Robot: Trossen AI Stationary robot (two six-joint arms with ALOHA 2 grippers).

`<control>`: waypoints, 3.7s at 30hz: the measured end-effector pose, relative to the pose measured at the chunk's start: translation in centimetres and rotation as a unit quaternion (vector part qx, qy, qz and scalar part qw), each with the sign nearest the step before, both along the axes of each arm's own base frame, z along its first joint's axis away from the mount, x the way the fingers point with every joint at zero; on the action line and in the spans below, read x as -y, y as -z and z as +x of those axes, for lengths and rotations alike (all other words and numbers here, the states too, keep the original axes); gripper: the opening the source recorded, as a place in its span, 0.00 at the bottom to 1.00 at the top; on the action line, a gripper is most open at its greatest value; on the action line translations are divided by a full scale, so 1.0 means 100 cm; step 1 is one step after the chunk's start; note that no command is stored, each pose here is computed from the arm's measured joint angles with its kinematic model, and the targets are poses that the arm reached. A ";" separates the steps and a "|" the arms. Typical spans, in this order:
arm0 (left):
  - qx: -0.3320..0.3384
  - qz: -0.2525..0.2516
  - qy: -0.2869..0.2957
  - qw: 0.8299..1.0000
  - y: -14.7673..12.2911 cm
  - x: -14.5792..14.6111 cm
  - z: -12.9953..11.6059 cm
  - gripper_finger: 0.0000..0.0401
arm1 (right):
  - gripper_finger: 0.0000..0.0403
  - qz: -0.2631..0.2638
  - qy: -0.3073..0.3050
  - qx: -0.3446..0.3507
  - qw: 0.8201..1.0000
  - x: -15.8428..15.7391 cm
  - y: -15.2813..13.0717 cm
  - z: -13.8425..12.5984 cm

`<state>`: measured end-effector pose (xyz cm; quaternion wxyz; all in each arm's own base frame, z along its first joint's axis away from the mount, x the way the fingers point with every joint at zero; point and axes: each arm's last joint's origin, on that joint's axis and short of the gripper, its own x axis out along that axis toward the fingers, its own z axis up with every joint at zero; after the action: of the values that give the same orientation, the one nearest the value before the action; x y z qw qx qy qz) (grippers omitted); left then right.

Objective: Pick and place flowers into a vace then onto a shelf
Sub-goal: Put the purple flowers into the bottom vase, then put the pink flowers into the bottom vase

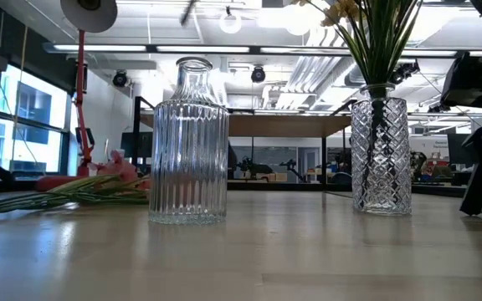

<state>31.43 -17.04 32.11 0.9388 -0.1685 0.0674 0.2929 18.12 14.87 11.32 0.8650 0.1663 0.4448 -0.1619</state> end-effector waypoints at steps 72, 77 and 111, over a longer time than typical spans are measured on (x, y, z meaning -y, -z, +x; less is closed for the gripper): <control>-0.064 0.023 0.050 0.996 0.119 -0.010 -0.031 0.51 | 0.74 0.020 -0.193 0.051 0.980 -0.020 -0.010 0.012; -0.069 0.016 0.072 0.995 0.118 -0.007 -0.034 0.62 | 0.74 0.013 -0.191 0.046 0.981 -0.017 -0.009 0.013; -0.275 -0.359 -0.112 0.885 0.172 0.011 -0.110 0.74 | 0.74 -0.072 -0.148 0.034 0.986 -0.010 0.003 0.012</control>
<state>20.44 -18.10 14.93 0.7191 -0.4130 0.4039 0.3863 19.30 15.90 11.00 0.9038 0.0410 0.4221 -0.0583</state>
